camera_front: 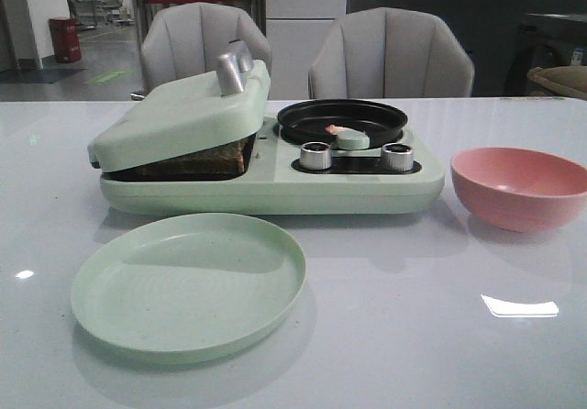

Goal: Make breakfast with bread and shrimp

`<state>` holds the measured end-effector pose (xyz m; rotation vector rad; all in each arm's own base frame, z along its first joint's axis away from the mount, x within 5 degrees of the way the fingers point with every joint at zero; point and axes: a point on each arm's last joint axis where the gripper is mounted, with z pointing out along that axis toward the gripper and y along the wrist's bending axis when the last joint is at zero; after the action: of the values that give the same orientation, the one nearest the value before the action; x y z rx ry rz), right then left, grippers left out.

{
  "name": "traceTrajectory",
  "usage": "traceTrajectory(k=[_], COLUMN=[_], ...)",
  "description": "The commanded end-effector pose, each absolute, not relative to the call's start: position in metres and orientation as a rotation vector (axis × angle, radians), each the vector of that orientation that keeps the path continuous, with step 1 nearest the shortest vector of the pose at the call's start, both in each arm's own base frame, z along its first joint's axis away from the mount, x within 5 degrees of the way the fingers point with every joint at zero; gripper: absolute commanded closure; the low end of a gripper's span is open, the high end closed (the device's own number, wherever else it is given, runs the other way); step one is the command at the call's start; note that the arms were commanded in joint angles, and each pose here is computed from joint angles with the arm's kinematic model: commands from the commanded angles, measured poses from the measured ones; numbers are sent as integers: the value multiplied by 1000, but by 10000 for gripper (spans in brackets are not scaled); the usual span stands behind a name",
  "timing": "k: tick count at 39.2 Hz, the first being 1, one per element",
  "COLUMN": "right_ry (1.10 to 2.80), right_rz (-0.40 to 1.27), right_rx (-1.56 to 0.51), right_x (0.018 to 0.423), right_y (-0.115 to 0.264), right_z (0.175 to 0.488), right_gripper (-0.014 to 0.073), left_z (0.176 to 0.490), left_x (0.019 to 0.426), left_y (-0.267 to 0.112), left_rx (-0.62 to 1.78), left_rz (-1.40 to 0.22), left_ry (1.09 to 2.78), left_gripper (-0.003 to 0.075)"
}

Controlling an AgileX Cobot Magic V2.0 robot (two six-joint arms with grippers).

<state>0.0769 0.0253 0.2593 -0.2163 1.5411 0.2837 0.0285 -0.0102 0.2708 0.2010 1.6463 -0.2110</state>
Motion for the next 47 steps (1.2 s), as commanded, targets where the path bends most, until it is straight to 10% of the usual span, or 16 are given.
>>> traceTrajectory(k=[1, 13, 47], right_ry=[1459, 1467, 1463], right_rz=[256, 256, 261], right_rx=[-186, -187, -176], right_x=[77, 77, 77], right_y=[22, 22, 22], right_z=[270, 267, 267], right_gripper=[111, 472, 449], left_z=[286, 286, 286], left_x=[26, 26, 26], left_y=[-9, -9, -9], left_rx=[168, 168, 168], left_rz=[-230, -230, -230], left_ry=[1538, 1538, 1538], left_gripper=[606, 606, 606])
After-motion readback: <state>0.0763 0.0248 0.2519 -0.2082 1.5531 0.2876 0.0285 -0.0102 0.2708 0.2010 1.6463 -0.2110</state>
